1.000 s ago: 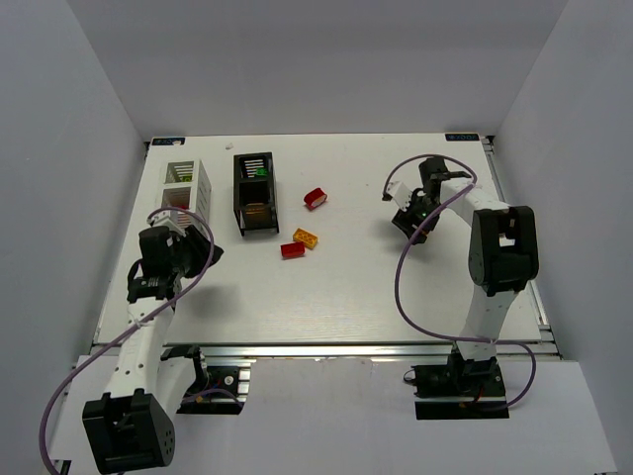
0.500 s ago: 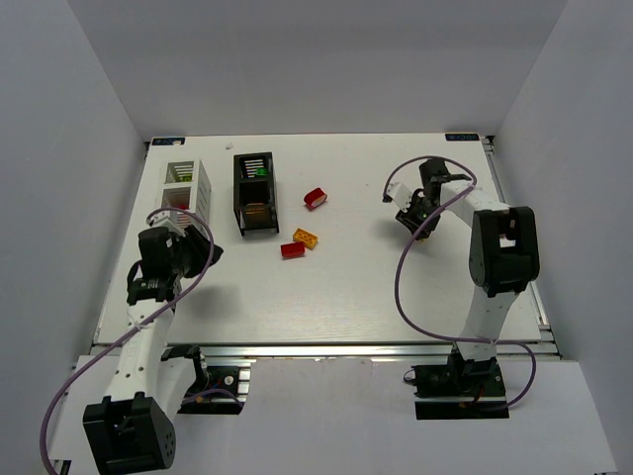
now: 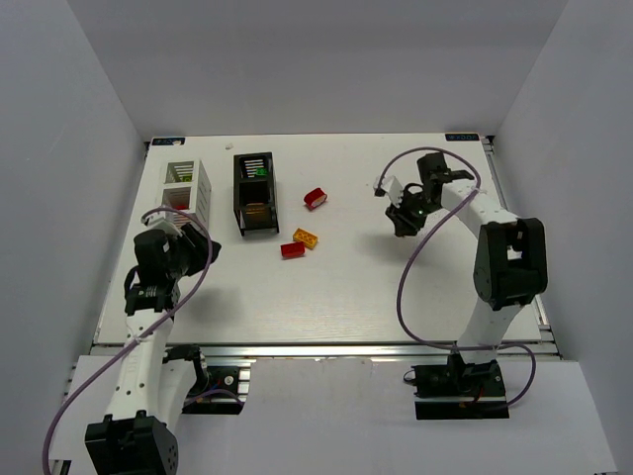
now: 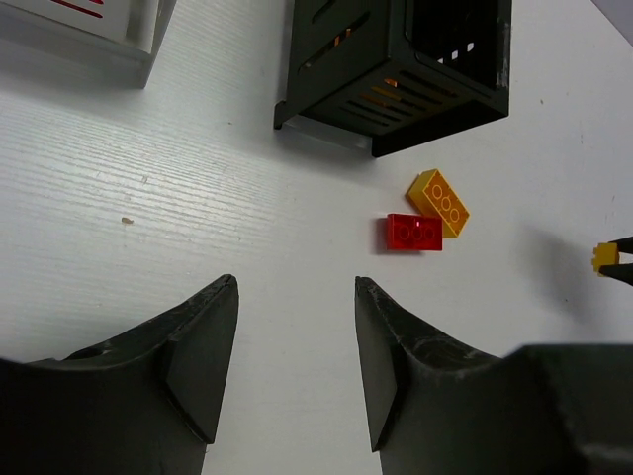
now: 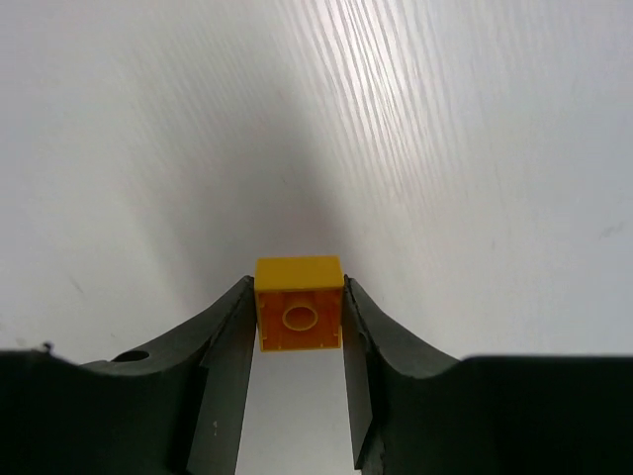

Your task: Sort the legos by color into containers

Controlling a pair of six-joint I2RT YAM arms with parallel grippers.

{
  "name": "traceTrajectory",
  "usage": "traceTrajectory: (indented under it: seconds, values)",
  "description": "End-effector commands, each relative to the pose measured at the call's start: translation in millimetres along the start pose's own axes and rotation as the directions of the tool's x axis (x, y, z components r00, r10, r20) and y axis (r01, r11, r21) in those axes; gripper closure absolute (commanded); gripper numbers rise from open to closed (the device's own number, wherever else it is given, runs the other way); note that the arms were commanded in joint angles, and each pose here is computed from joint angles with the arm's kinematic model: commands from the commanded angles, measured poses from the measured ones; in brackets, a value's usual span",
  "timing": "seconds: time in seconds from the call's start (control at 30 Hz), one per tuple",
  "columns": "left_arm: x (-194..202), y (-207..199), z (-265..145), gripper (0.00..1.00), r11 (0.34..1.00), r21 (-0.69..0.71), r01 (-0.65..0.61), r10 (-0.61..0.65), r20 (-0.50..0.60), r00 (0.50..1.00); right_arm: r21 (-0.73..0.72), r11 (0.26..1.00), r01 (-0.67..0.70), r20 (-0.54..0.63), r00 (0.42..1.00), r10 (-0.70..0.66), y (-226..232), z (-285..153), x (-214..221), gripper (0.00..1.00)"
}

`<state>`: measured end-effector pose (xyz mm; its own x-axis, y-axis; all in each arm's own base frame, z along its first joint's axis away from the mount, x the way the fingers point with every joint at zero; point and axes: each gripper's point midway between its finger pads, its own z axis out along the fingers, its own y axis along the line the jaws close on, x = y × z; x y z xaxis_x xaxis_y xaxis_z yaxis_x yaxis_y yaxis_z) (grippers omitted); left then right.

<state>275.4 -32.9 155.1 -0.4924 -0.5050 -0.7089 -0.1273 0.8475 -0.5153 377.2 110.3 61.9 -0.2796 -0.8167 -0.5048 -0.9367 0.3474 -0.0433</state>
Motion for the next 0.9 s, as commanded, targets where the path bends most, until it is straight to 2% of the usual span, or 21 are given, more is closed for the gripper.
traceTrajectory:
  seconds: [0.0,0.13,0.27,0.3,0.37,0.4,0.6,0.83,0.87]
  values:
    - [-6,-1,-4,0.4,1.0,0.002,-0.018,0.018,0.039,0.999,-0.064,0.981,0.183,0.275,0.948,-0.159,37,-32,-93,1.0]
    - [-11,-3,-8,0.4,1.0,0.003,-0.025,0.024,0.066,0.998,-0.056,0.94,0.337,0.427,0.859,-0.283,74,-47,-154,1.0]
    - [-14,-4,-11,0.39,1.0,0.005,-0.028,0.027,0.087,0.996,-0.023,0.912,0.41,0.538,0.774,-0.334,101,-59,-216,1.0]
    - [-14,-4,-11,0.39,1.0,0.006,-0.028,0.028,0.088,0.996,-0.049,0.916,0.399,0.56,0.77,-0.305,108,-60,-226,1.0]
    - [-15,-5,-12,0.38,0.999,0.009,-0.033,0.032,0.091,0.995,-0.023,0.907,0.421,0.61,0.724,-0.321,117,-68,-258,1.0]
    - [-15,-5,-12,0.38,0.999,0.009,-0.033,0.032,0.091,0.995,-0.056,0.916,0.398,0.623,0.731,-0.28,126,-65,-268,1.0]
    - [-17,-4,-14,0.38,0.999,0.001,-0.036,0.035,0.105,0.994,-0.048,0.952,0.303,0.682,0.706,-0.19,127,-62,-314,1.0]
    - [-14,-2,-10,0.37,1.0,-0.004,-0.03,0.031,0.084,0.996,0.008,0.969,0.246,0.726,0.665,-0.175,124,-46,-344,1.0]
    - [-13,-2,-9,0.37,1.0,-0.003,-0.03,0.03,0.082,0.996,0.052,0.973,0.224,0.746,0.64,-0.187,117,-49,-355,1.0]
